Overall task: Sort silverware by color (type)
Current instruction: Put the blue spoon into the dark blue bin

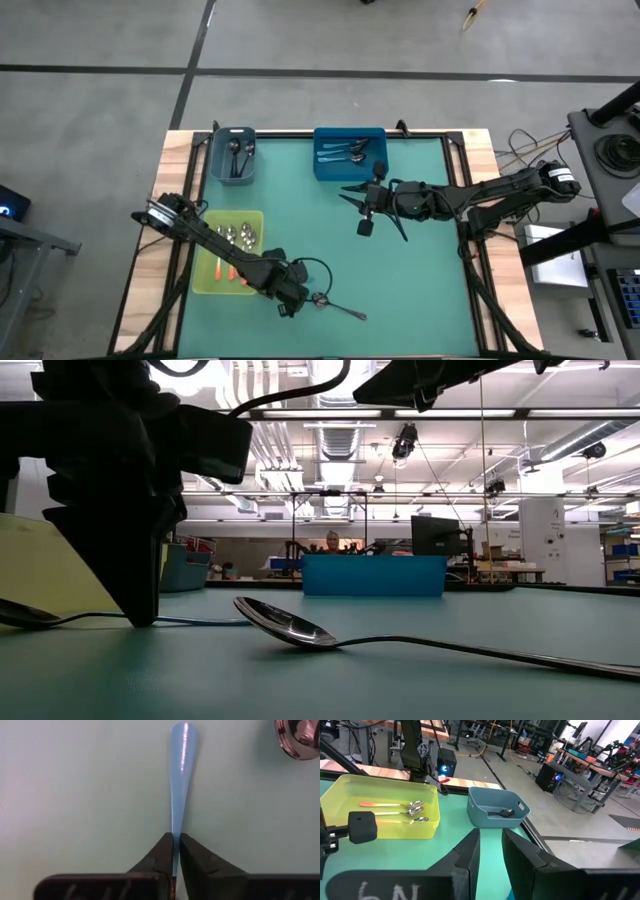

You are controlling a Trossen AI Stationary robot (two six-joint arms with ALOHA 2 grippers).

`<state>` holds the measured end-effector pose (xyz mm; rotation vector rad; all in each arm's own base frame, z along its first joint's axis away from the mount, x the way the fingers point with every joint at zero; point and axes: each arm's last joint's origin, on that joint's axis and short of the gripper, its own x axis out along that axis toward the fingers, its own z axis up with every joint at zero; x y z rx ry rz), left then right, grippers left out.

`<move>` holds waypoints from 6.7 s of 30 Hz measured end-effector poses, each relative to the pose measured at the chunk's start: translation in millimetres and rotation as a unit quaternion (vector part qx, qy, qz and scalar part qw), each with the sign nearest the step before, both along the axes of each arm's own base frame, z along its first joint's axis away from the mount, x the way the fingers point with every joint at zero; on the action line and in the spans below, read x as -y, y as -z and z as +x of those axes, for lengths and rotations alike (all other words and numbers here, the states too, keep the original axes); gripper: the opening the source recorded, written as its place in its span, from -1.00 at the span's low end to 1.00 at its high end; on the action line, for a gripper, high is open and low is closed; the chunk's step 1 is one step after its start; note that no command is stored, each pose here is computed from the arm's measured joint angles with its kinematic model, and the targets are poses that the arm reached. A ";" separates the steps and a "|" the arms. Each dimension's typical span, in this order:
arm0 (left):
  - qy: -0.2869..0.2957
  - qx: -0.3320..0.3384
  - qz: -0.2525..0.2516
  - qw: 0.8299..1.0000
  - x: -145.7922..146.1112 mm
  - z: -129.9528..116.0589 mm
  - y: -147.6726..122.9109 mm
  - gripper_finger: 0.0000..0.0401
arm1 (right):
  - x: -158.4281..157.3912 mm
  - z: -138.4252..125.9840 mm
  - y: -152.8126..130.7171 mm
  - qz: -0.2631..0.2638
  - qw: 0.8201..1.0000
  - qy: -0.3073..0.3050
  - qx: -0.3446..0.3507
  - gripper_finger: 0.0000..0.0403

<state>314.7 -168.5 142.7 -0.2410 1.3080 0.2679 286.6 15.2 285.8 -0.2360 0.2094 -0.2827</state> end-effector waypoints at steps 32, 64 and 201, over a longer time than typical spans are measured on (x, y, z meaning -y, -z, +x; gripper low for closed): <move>0.109 0.017 0.306 0.946 -27.0 16.2 -96.5 -1.00 | -6.1 -33.2 -24.0 0.042 0.997 -0.027 0.064 -0.64; -0.104 0.074 0.476 0.870 -168.8 4.9 -194.7 -1.00 | -6.0 -37.6 -20.5 0.028 0.998 -0.028 0.049 -0.64; 0.148 0.539 0.245 0.792 -206.7 98.2 -89.3 -0.36 | 38.3 -34.3 29.5 0.024 0.981 0.035 -0.191 -0.96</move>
